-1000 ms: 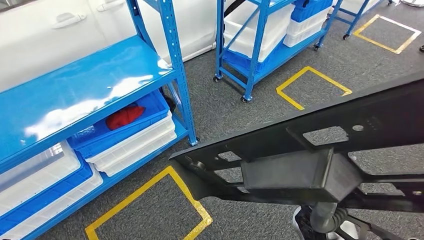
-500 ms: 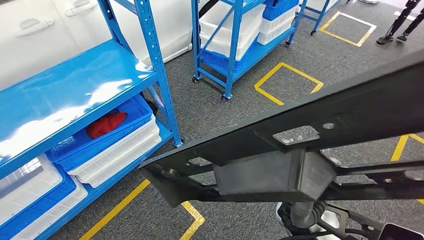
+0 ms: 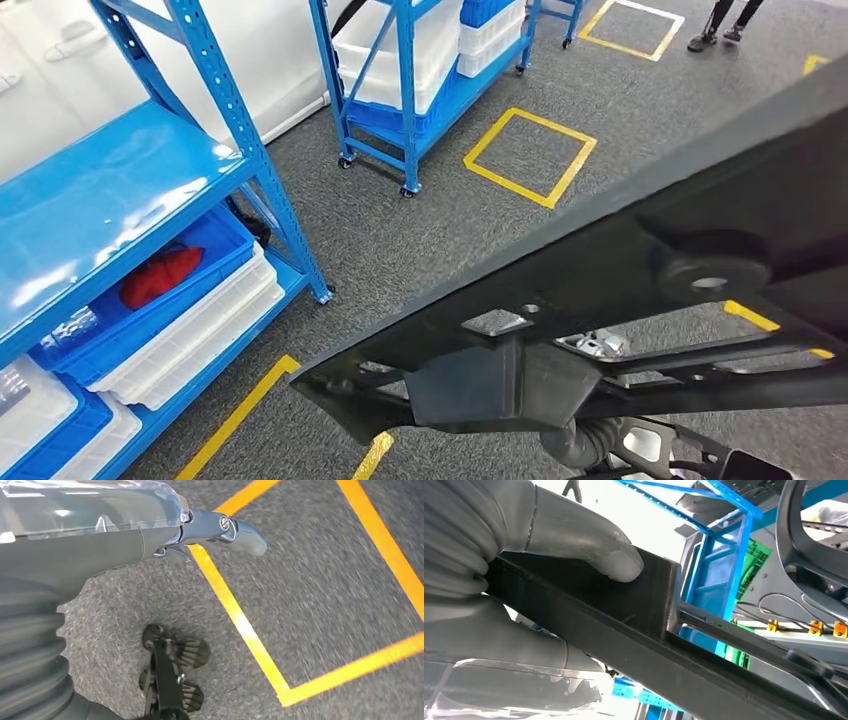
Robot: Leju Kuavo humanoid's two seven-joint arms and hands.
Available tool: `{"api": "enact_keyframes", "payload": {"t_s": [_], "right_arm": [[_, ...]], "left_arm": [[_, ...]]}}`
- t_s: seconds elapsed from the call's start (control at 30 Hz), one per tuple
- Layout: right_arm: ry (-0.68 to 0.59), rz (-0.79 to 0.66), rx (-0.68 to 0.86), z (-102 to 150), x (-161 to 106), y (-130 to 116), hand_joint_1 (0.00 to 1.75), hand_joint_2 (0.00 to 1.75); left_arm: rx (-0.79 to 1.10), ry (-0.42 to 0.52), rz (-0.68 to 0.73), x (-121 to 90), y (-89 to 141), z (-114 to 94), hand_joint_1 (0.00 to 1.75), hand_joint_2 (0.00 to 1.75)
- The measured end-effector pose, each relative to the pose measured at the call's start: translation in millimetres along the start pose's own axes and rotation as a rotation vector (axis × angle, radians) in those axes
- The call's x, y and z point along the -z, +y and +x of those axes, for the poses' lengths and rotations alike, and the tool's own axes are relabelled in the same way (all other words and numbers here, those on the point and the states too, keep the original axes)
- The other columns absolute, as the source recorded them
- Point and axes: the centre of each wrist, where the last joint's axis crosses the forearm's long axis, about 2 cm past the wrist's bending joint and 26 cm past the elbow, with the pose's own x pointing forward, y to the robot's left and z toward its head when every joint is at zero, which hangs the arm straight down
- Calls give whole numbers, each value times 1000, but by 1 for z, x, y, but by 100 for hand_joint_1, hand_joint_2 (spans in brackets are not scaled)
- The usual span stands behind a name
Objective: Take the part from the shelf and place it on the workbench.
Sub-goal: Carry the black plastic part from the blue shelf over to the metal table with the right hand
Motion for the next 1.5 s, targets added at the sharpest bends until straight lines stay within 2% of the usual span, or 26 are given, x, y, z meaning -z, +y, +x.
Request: {"api": "enact_keyframes", "payload": {"t_s": [0.43, 0.63, 0.87, 1.0, 1.27, 1.5], "right_arm": [[1, -2, 9, -8, 6, -7, 175, 175], [13, -47, -17, -10, 13, -23, 175, 175], [12, -118, -10, -21, 27, -57, 175, 175], [42, -155, -11, -25, 20, -69, 175, 175], [106, -177, -26, -26, -6, -55, 175, 175], [119, -172, -16, -23, -16, -57, 175, 175]], "left_arm": [[-24, 33, 13, -2, -8, -1, 0, 175], [-31, 60, -7, -2, -11, -1, 0, 175], [-31, 63, -4, 0, -18, 3, 0, 175], [-33, 55, -8, -1, -20, 2, 0, 175], [-30, 52, -6, -7, -17, -7, 0, 175], [-32, 56, 1, -6, -18, -5, 0, 175]]}}
